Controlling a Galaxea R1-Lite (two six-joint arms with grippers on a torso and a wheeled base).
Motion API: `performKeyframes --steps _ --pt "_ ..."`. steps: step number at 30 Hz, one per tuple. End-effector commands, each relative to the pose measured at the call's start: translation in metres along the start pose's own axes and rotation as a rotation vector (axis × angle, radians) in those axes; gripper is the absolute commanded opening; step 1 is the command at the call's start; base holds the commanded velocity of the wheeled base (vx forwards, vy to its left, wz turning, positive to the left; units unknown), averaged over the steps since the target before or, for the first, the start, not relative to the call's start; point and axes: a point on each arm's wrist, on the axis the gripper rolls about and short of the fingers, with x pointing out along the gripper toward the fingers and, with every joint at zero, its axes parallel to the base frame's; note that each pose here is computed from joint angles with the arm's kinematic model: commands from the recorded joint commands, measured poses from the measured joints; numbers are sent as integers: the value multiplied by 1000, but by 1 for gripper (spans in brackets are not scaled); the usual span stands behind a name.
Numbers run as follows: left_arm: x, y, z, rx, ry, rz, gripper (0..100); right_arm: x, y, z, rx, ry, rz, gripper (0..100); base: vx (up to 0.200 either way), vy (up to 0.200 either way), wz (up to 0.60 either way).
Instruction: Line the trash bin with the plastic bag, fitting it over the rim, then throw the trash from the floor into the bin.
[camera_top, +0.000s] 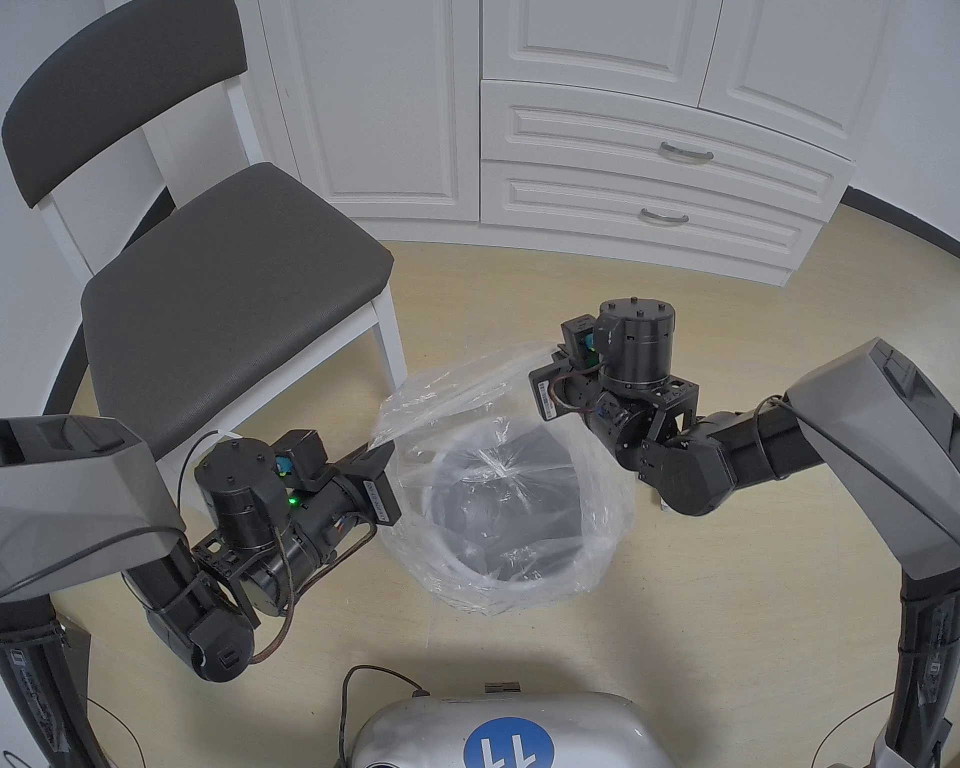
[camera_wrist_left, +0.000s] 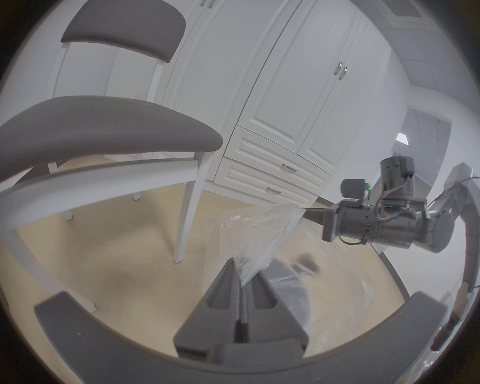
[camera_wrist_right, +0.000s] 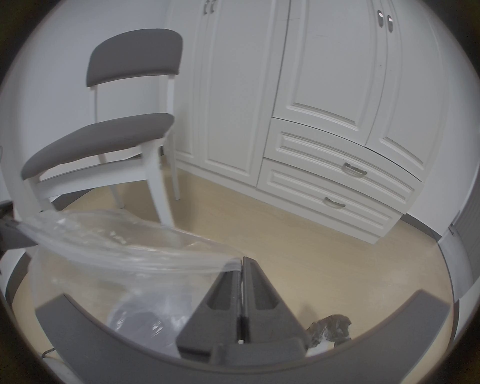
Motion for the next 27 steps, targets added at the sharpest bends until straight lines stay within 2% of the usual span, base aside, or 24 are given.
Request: performKeyframes --steps 1,11,15,19,22,27 --pt "17 -10 -12 -42 -6 -3 0 35 -11 -20 8 5 -58 0 0 0 0" --pt "52 -14 -33 -123 -41 35 0 43 -33 -19 13 5 -105 0 0 0 0" --pt "53 -19 -38 -130 -30 21 0 14 -44 -16 -26 59 -90 0 0 0 0" --pt "46 -37 -49 -157 17 -23 0 -25 -62 -23 -131 126 -48 0 0 0 0" --pt "47 -46 -58 -162 34 -43 0 -44 -68 -30 -152 159 -11 0 0 0 0" --pt "57 -40 -61 -162 20 -36 0 -43 -65 -40 -153 182 -6 0 0 0 0"
